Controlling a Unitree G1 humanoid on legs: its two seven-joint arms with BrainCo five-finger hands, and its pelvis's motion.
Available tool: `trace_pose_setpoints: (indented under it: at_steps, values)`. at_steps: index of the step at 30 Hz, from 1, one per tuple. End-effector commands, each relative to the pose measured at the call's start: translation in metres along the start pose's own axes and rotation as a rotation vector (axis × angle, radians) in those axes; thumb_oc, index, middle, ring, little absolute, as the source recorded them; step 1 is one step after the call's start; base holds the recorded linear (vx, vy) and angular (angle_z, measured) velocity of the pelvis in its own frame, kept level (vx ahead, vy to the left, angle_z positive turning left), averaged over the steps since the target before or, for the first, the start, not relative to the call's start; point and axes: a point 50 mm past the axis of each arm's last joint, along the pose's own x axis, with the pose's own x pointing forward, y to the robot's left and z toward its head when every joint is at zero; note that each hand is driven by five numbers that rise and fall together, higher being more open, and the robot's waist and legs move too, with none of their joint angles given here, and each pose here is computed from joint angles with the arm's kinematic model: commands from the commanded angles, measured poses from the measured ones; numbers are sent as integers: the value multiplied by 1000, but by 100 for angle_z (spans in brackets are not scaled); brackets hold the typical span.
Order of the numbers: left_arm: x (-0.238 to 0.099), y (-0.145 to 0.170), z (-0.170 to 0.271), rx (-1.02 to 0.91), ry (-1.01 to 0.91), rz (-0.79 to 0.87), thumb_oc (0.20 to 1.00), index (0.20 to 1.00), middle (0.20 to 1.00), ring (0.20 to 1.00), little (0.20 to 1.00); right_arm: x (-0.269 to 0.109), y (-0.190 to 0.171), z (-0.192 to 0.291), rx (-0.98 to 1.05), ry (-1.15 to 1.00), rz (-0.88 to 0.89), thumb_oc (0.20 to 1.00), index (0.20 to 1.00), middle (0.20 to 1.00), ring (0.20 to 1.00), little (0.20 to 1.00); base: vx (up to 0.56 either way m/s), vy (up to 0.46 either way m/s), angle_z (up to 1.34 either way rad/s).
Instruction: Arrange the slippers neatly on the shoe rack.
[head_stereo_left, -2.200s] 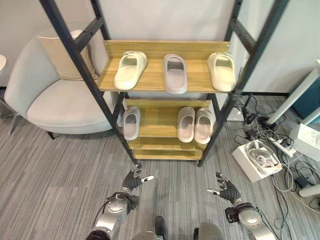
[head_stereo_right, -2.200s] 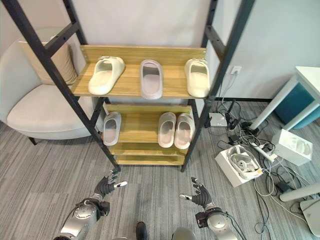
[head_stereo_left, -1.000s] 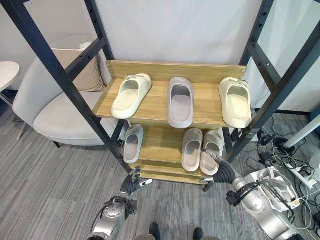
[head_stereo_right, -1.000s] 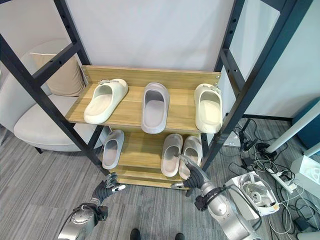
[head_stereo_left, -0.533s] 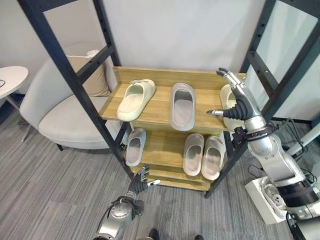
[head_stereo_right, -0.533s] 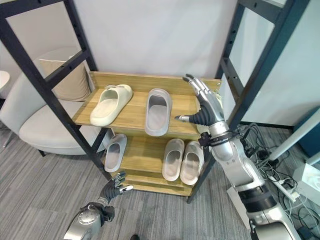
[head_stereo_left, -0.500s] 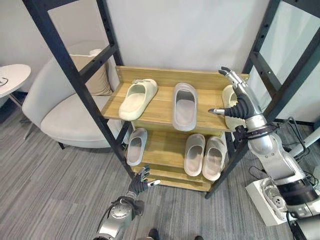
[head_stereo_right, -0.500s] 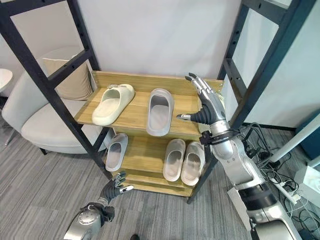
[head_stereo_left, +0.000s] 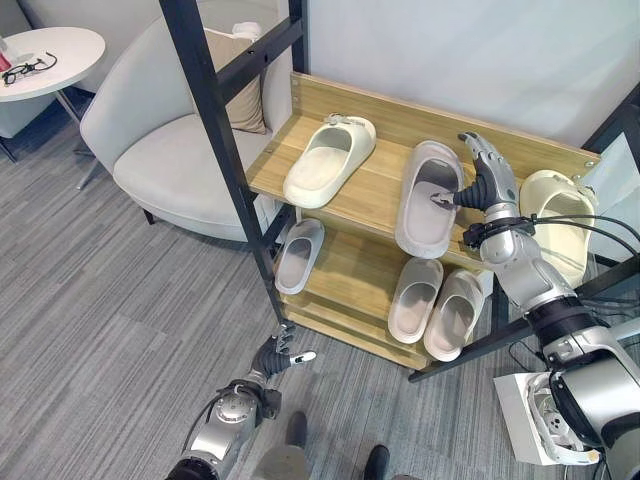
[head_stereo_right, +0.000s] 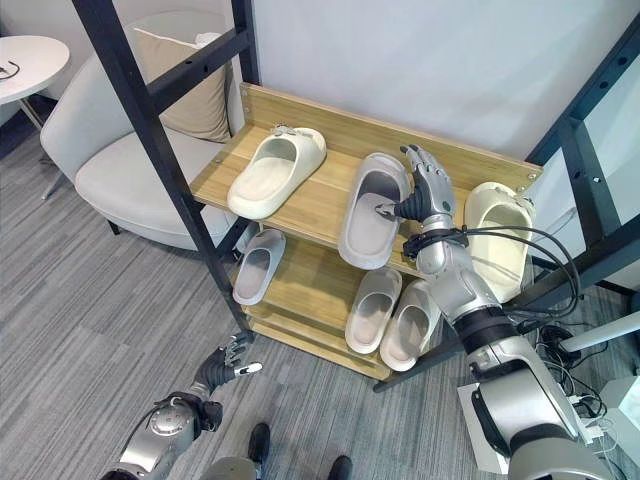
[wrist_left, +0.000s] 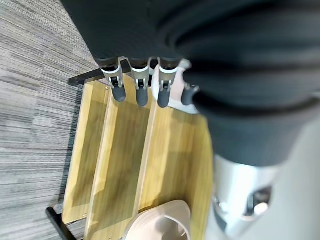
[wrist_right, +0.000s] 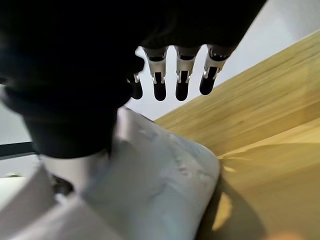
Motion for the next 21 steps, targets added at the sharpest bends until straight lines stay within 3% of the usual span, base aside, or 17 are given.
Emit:
trace_pose_setpoints:
  at_steps: [1,2,9,13,15,16,17,18,21]
  values:
    - [11,-1,29,8,-132,-6,1000,1000,1000,1000,1000,23,-15,15,-93,-13,-71,260,260,260,260,260,-28,29,7]
    - [12,-1,29,8,-132,-6,1000,1000,1000,1000,1000,23,-15,15,-92,-13,-71,200,200,200,200,200,0,0,0]
    - [11,-3,29,5,-129,-8,1000,1000,1000,1000,1000,29,-14,6,-17,81,-73,200,200,200,200,200,0,0,0]
    - [12,2,29,10,-118,41,1000,1000,1000,1000,1000,15,-32,50,240,-106,-224,200,200,200,200,200,18,0,-2]
    - [12,6,28,8,-116,87,1000,1000,1000,1000,1000,-27,-63,78,508,-312,-396,200,200,200,200,200,53,-27,4]
    - [10,8,30,-3,-125,103,1000,1000,1000,1000,1000,-47,-65,97,688,-417,-372,200,200,200,200,200,0,0,0]
    - [10,9,28,-2,-122,103,1000,1000,1000,1000,1000,-49,-64,96,690,-414,-368,200,200,200,200,200,-1,-42,-10]
    - [6,11,28,-29,-127,118,1000,1000,1000,1000,1000,-76,-59,128,951,-582,-194,200,200,200,200,200,-12,-36,-13]
    - [4,14,30,-43,-141,130,1000,1000,1000,1000,1000,-100,-44,152,1051,-704,50,200,200,200,200,200,-29,-33,-22]
